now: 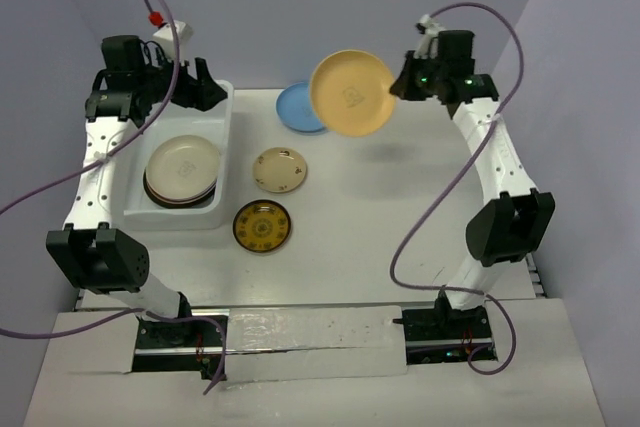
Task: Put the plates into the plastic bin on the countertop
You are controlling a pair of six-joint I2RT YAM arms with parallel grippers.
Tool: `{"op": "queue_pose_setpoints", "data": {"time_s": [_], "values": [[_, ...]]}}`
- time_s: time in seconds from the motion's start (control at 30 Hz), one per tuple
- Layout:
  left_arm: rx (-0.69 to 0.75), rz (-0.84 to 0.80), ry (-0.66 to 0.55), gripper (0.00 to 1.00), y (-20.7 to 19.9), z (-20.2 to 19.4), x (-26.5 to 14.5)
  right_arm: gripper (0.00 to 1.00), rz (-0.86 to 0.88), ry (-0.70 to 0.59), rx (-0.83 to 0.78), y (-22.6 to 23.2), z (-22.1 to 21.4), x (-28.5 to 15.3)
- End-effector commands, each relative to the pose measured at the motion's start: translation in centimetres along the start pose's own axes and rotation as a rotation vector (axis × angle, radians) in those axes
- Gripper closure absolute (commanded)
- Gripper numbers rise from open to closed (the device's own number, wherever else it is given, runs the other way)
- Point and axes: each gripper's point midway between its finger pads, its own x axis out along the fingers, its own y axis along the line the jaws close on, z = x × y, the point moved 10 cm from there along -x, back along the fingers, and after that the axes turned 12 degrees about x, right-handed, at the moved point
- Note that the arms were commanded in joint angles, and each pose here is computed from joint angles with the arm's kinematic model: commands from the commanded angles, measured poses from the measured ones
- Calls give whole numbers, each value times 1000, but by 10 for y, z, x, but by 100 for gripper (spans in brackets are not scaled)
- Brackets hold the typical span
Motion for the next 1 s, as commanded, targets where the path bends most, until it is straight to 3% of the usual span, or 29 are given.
{"op": "queue_pose_setpoints", "data": {"time_s": [0.0, 0.17, 0.3, 0.5, 0.57, 0.83, 0.9, 0.97], "values": [[-58, -170, -58, 15, -37, 20, 0, 100, 155, 90, -221, 82, -51, 3], [-43, -251, -52, 15, -57, 14, 3, 100, 244, 107, -340, 139, -82, -7], [-50, -277, -11, 18, -64, 2, 6, 100, 272, 108, -373, 157, -91, -10], [-15, -322, 72, 43, -68, -22, 10, 100, 285, 95, -384, 164, -89, -15], [-9, -338, 92, 46, -68, -27, 10, 100, 281, 96, -385, 163, -88, -15], [1, -373, 112, 39, -76, -38, 11, 100, 274, 104, -386, 164, -88, -10], [5, -379, 111, 46, -77, -38, 11, 100, 273, 106, -385, 165, -88, -9], [6, -375, 118, 62, -76, -38, 12, 100, 281, 99, -379, 166, -87, -11]]}}
